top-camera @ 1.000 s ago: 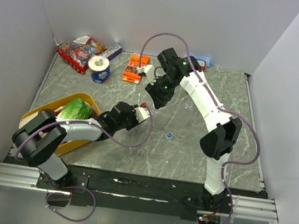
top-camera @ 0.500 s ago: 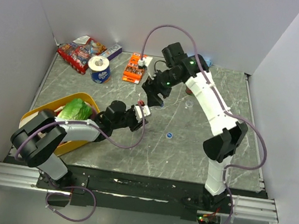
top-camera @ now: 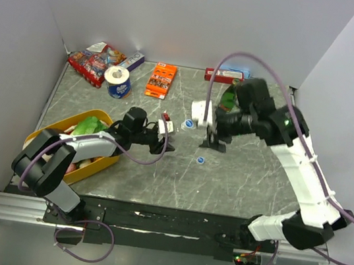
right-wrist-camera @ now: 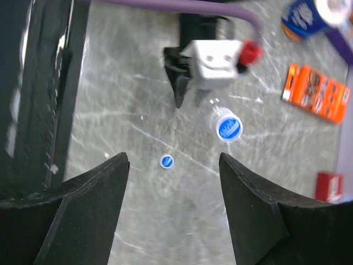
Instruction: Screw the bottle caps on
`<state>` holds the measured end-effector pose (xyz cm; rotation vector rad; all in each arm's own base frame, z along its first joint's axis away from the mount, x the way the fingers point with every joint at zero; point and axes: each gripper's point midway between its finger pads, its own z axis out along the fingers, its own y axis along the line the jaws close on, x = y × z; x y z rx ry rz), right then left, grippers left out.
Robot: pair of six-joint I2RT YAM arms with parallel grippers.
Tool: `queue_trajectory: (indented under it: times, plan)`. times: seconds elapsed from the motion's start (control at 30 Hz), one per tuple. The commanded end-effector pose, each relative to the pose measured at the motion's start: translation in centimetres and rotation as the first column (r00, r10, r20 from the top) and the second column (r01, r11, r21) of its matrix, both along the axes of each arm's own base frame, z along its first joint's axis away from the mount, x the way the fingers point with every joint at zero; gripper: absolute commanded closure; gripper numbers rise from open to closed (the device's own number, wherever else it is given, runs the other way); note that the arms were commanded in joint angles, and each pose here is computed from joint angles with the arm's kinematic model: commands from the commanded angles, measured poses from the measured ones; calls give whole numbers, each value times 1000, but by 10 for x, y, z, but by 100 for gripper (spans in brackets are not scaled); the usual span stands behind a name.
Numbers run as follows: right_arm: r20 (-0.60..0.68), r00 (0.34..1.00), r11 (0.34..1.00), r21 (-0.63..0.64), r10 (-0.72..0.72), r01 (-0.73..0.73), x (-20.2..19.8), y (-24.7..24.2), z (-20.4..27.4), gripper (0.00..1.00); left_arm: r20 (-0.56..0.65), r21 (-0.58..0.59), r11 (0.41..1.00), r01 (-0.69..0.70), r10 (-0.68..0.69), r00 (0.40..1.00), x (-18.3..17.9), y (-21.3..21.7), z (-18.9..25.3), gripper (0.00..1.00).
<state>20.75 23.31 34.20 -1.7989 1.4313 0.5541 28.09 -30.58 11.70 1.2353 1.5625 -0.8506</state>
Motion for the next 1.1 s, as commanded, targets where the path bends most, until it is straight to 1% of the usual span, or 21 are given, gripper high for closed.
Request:
queue_trajectory:
  times: [0.0,0.03,0.1,0.17,0.33,0.4,0.6,0.77,0.87,1.07]
  plan:
    - [231,949,975,-111,213,-192,7,9,-22,27,59,50,978,202,-205,977,-19,-6,10,99]
    - [237,946,972,-131,223,-197,8,9,-28,27,40,66,974,215,-218,975,-23,-4,6,99]
    - [265,930,964,-140,256,-225,8,14,-29,28,78,85,969,232,-239,968,-18,-4,11,99]
    - [282,918,957,-157,280,-244,9,17,-31,29,76,109,962,250,-259,963,-21,-2,9,99]
    - [299,902,947,-173,313,-272,12,21,-34,30,125,142,950,278,-296,947,-22,-1,17,99]
    - [307,892,940,-183,332,-287,11,21,-36,31,123,156,944,291,-311,942,-25,-1,17,99]
    - [276,872,908,-235,405,-347,2,16,-49,35,130,156,944,290,-310,942,-26,0,21,99]
    - [201,877,885,-271,436,-378,-5,10,-60,37,140,150,947,285,-306,942,-26,1,25,99]
    - [186,881,883,-282,434,-375,-3,10,-66,37,150,148,947,284,-306,940,-26,1,28,99]
    - [215,887,896,-280,410,-346,7,19,-71,38,162,151,945,290,-313,936,-26,0,30,99]
